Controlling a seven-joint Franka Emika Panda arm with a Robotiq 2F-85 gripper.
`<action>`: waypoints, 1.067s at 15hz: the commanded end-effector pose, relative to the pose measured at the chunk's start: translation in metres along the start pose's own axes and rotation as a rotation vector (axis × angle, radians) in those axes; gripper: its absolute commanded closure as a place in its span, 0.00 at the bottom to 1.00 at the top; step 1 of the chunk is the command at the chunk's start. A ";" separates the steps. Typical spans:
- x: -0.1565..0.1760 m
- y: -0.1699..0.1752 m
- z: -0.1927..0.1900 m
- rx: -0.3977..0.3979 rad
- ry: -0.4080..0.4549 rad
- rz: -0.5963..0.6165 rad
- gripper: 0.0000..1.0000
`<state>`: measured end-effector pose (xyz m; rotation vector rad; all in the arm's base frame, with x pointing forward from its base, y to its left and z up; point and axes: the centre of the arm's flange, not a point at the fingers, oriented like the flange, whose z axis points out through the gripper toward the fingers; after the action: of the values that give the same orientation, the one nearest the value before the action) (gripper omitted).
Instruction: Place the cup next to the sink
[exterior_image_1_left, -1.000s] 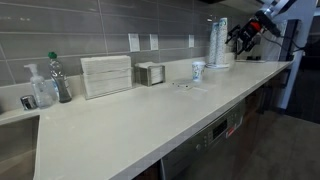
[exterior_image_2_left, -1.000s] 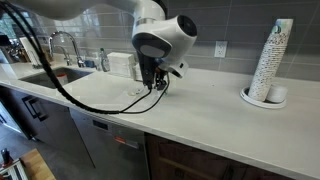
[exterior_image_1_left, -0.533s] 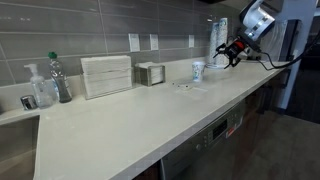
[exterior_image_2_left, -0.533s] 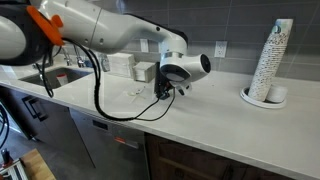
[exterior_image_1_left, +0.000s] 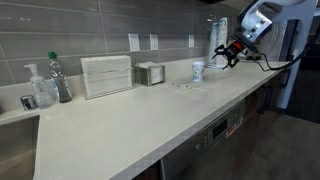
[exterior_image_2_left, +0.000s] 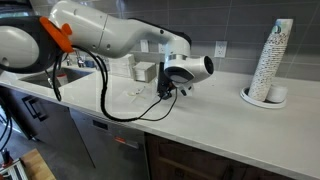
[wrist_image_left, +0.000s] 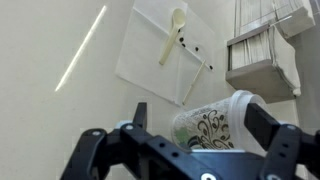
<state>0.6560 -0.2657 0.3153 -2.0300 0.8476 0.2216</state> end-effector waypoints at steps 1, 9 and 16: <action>0.027 -0.008 -0.004 0.123 -0.047 0.128 0.00; 0.064 0.008 0.015 0.260 -0.075 0.515 0.00; 0.089 0.018 0.023 0.463 -0.113 0.810 0.00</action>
<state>0.6940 -0.2931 0.2615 -1.3178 1.4294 0.4693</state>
